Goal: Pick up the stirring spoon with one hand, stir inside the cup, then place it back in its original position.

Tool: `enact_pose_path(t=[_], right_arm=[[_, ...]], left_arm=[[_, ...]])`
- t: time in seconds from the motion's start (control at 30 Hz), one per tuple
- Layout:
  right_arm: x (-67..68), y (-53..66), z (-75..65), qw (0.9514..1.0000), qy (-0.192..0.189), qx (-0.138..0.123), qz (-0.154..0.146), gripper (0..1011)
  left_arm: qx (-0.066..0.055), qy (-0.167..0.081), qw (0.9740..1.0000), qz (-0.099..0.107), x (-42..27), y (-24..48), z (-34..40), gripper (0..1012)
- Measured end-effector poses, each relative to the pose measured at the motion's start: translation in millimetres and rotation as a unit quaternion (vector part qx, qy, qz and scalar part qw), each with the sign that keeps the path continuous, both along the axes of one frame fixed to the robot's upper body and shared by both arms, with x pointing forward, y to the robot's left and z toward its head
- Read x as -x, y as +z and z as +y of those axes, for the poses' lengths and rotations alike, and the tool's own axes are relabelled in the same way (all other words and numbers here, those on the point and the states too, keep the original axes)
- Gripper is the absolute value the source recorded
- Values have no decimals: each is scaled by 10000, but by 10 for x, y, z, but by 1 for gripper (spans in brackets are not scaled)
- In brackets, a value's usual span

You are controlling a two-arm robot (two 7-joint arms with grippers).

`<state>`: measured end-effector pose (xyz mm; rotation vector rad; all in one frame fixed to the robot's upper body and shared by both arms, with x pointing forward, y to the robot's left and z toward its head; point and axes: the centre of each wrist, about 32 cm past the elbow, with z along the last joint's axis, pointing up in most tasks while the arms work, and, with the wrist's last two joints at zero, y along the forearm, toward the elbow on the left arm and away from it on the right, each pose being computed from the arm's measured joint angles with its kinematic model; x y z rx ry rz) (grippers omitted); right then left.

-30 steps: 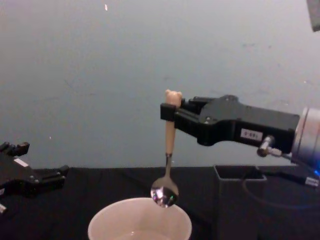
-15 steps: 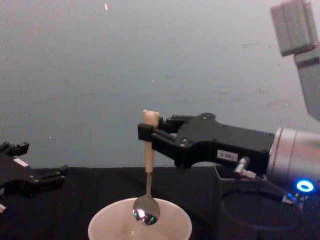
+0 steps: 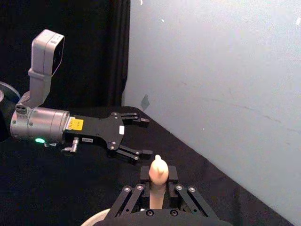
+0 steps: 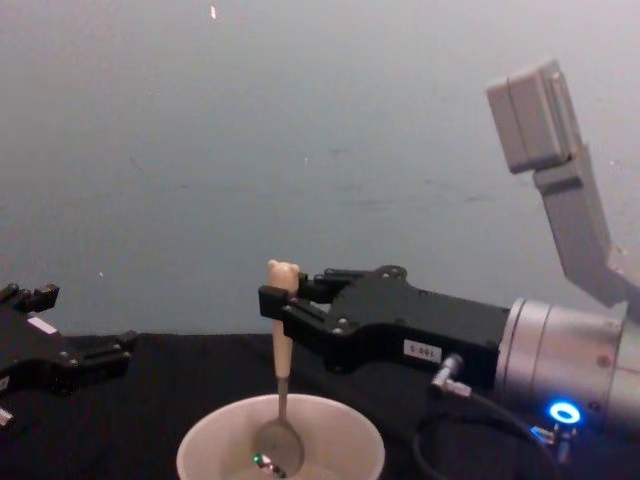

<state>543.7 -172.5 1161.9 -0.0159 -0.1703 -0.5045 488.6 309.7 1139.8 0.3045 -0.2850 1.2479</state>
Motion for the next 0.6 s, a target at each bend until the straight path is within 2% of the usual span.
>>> enact_pose_path(t=[0.6], right_arm=[[19, -93, 24, 9999, 116, 74, 18, 210]], left_arm=[[0, 0, 10000, 0, 0, 0, 0, 1001]])
